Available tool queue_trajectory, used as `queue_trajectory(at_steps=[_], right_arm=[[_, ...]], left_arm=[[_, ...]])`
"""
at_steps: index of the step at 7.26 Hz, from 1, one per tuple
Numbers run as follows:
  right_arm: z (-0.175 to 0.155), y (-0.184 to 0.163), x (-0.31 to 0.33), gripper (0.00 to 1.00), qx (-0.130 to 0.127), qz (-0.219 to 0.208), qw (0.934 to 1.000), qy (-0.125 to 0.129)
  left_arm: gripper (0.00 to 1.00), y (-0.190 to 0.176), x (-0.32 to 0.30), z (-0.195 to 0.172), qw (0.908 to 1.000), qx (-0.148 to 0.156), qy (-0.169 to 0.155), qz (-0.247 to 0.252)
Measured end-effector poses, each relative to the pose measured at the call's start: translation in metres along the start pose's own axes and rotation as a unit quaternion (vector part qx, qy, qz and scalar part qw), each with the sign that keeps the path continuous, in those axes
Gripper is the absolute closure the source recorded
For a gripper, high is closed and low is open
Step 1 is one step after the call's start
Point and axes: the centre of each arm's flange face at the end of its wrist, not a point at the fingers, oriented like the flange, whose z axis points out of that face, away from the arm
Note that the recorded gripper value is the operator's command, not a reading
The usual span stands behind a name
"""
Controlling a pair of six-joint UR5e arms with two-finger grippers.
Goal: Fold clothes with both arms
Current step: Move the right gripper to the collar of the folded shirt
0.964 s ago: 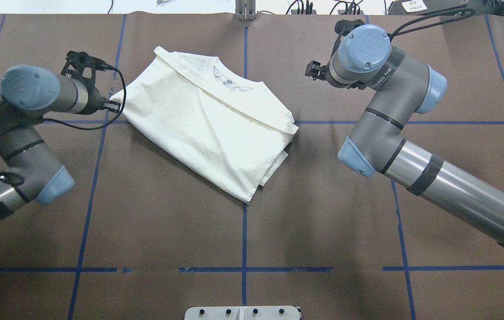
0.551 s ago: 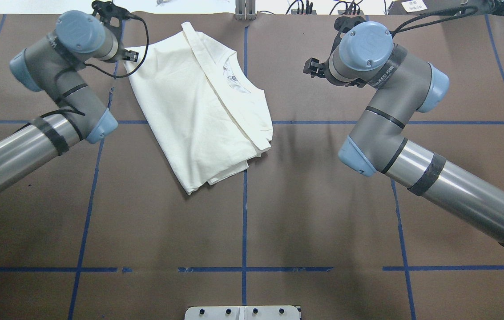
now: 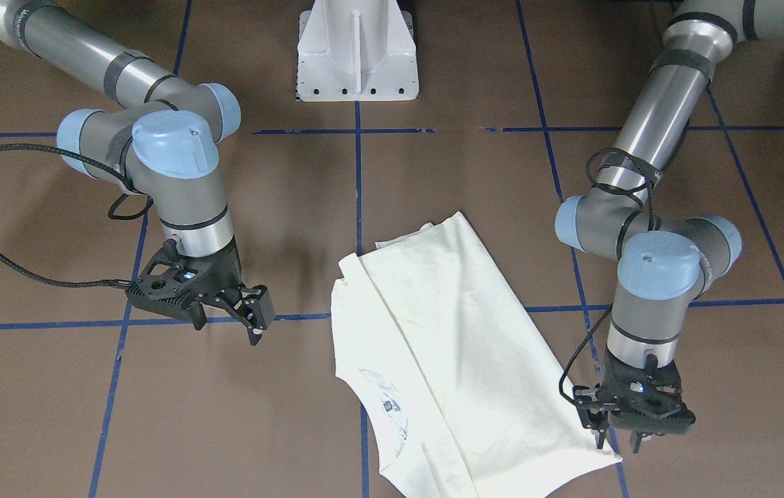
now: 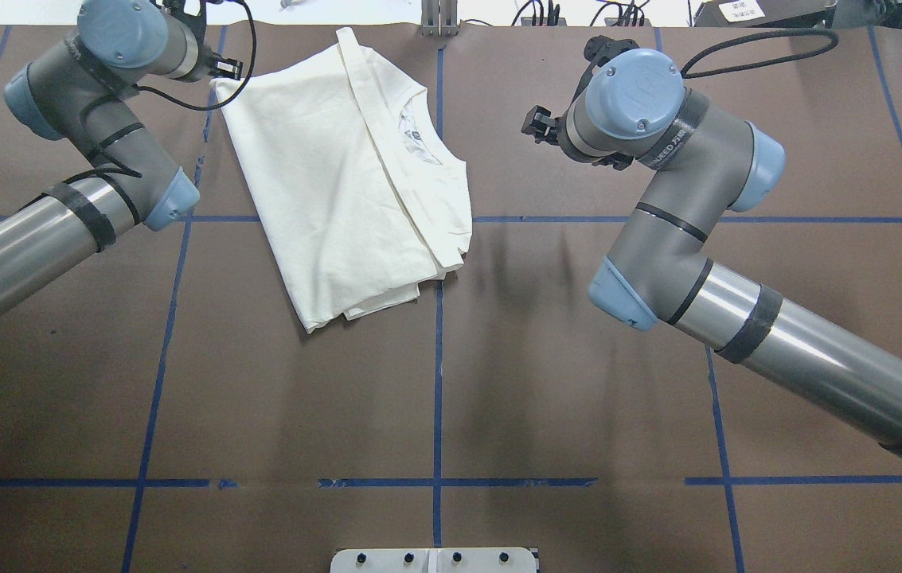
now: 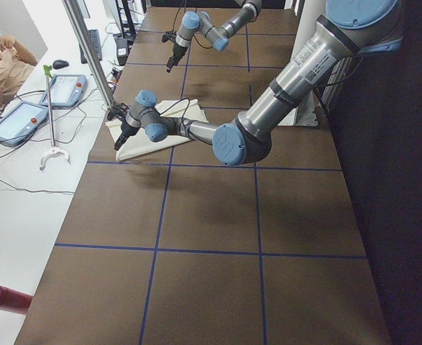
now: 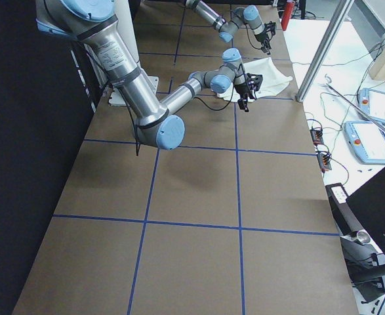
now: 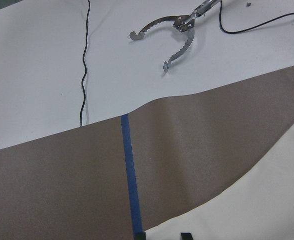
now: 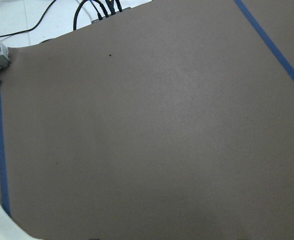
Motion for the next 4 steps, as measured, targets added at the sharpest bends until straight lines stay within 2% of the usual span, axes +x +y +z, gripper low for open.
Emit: queue_trajectory(at_steps=[1,2,4], right_arm=[[0.005,0.011,-0.025,0.33,-0.003,0.017,0.9998,-0.001],[0.013,0.025,-0.054,0.34,-0.002,0.03,0.9996,0.002],[0.027,0.056,-0.099,0.4,0.001,0.029,0.9995,0.009]], left_arm=[[0.0,0.006,-0.01,-0.015,0.9996,-0.002,0.027,0.005],[0.0,0.014,-0.016,-0.031,0.9989,0.001,0.046,0.008],[0.0,0.019,-0.018,-0.047,0.9981,0.008,0.06,0.011]])
